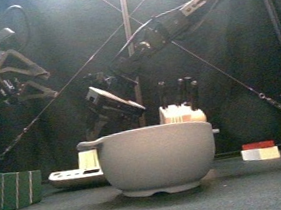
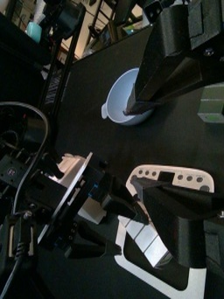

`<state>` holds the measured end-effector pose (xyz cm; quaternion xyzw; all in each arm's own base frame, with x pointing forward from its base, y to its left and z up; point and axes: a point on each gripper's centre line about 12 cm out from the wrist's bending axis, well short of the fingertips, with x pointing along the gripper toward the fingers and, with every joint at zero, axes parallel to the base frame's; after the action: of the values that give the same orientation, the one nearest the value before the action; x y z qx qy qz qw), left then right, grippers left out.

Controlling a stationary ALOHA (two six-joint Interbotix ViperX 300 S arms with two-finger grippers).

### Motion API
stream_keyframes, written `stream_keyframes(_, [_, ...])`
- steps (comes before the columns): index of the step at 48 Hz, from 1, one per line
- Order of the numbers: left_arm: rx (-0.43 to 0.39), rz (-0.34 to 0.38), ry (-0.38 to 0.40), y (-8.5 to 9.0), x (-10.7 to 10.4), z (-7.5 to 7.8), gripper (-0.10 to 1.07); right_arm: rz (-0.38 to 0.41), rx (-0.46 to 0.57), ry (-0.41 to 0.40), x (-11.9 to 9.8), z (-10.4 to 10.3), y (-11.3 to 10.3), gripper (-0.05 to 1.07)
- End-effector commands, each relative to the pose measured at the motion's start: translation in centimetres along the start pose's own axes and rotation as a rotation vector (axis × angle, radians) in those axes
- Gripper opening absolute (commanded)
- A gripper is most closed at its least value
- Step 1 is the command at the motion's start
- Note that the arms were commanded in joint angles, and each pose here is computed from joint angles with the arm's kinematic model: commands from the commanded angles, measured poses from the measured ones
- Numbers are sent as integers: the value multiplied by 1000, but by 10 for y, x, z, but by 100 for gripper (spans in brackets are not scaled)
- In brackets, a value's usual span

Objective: Grab white sushi roll

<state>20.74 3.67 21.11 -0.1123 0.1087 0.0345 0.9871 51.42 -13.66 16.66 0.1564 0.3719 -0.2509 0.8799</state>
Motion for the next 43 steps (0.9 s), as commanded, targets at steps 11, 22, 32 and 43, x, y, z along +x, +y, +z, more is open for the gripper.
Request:
stream_keyframes(11, [4, -5, -16, 0, 1, 5, 93, 21, 8, -61, -20, 22, 4, 101])
stream_keyframes(22, [3, -4, -13, 0, 1, 4, 93, 20, 3, -56, -17, 20, 4, 101])
stream_keyframes(32, [3, -4, -13, 0, 1, 4, 93, 16, -1, -48, -13, 17, 4, 101])
stream_keyframes(43, [3, -3, -13, 0, 1, 4, 93, 11, -4, -30, -5, 11, 4, 101])
